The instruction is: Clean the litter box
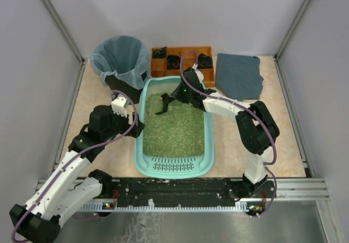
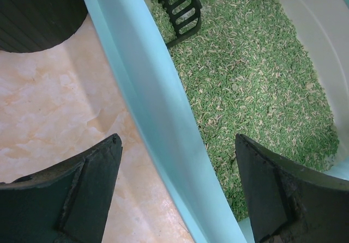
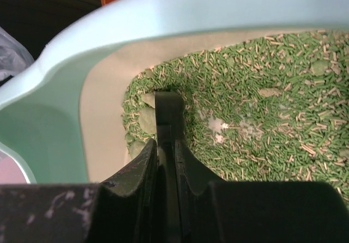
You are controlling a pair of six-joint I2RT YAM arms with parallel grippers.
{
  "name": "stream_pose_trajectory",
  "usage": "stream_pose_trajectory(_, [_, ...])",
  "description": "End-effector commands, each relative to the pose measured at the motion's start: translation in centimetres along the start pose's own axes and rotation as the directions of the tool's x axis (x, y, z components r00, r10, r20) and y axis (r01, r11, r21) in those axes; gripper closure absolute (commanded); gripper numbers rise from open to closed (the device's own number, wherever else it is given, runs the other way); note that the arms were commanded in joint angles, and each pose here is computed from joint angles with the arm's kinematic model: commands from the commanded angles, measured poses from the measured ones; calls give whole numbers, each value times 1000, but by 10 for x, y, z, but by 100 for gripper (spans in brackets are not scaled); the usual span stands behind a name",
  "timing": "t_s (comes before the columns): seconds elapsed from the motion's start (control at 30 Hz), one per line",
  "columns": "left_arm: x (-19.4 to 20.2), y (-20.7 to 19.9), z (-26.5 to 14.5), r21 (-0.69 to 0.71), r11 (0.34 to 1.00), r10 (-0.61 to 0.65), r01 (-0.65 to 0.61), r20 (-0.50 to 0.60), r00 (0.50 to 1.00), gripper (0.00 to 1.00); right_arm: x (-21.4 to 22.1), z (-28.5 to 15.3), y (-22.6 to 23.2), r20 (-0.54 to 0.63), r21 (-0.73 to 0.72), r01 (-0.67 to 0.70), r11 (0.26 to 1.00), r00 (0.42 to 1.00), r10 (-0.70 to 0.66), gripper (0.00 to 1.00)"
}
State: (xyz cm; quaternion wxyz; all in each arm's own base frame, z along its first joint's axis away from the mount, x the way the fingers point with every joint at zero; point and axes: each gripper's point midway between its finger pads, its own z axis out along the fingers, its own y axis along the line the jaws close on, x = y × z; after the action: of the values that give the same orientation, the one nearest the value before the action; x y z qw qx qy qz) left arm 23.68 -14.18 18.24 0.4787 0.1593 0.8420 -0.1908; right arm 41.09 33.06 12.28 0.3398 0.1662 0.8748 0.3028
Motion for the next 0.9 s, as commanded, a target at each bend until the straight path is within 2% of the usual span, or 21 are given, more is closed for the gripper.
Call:
stream_pose_trajectory(0.0, [-7,-3,-1,13,1000,15,-15,29,999,11,0,-28,14,18,-81,19,997,1000,-17,100])
stream_pose_trajectory(0.23, [-7,-3,-1,14,1000,16,-16,31,999,11,-18,-66,28,102,-206,-27,978,994,49,100])
stream_pose_trajectory(0.53, [-7,-3,-2,15,1000,18,-18,33,999,11,-32,-103,25,146,-290,-110,951,977,158,100])
stream_pose_trajectory(0.87, [-15,-4,-8,17,999,27,-28,75,997,11,-30,-156,11,162,-370,-145,918,962,217,100])
